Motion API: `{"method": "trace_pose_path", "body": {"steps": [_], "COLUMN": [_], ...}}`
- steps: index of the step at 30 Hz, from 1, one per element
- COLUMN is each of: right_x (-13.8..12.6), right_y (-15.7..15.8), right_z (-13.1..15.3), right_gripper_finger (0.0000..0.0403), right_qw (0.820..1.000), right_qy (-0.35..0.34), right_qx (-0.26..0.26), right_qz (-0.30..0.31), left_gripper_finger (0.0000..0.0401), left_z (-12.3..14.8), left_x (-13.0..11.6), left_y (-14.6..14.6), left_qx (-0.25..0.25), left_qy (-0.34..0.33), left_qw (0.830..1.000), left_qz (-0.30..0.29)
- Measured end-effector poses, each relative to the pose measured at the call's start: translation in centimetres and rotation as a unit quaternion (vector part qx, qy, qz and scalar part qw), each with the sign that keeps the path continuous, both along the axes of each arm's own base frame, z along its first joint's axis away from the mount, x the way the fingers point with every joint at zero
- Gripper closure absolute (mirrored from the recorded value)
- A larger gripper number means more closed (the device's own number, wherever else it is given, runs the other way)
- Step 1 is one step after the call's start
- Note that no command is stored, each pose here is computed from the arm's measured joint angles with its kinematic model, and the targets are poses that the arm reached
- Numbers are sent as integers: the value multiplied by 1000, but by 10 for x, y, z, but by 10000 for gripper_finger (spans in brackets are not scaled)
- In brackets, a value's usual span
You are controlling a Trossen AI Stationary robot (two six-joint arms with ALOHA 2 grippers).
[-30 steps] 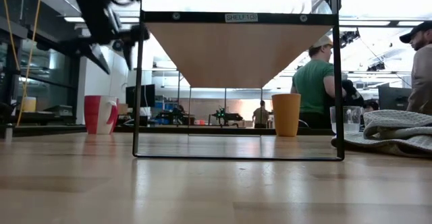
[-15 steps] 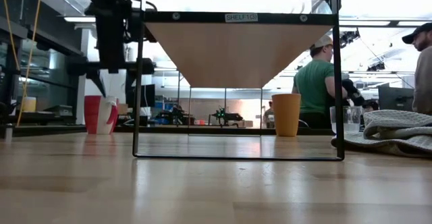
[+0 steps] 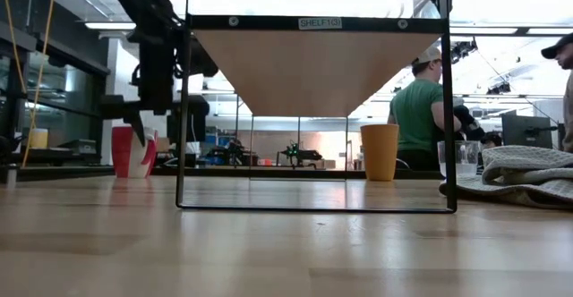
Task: Stack small to large cups/mugs on shelf
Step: Put the red patterned mug on the shelf
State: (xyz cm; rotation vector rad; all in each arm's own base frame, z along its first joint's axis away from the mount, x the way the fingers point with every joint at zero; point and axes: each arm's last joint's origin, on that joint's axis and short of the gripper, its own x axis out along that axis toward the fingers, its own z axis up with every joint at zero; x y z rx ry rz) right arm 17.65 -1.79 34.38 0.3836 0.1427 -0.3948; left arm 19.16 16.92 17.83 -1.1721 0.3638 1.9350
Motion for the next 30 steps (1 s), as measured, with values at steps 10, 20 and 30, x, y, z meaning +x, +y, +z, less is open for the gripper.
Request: {"method": "trace_pose_path", "body": {"steps": [10, 20, 30], "right_x": [0, 0, 0], "right_y": [0, 0, 0], "right_z": [0, 0, 0], "right_gripper_finger": [221, 221, 221], "right_qw": [1000, 1000, 1000], "right_qy": [0, 0, -2], "right_qx": [0, 0, 5], "right_qz": [0, 0, -1], "left_gripper_finger": [174, 183, 299], "left_z": [-1, -2, -19], "left_x": [-1, -1, 2], "left_y": [1, 1, 3], "left_qx": [19, 29, -9], "left_qy": [23, 31, 50], "left_qw": [1000, 999, 999], "left_qz": [7, 13, 10]}}
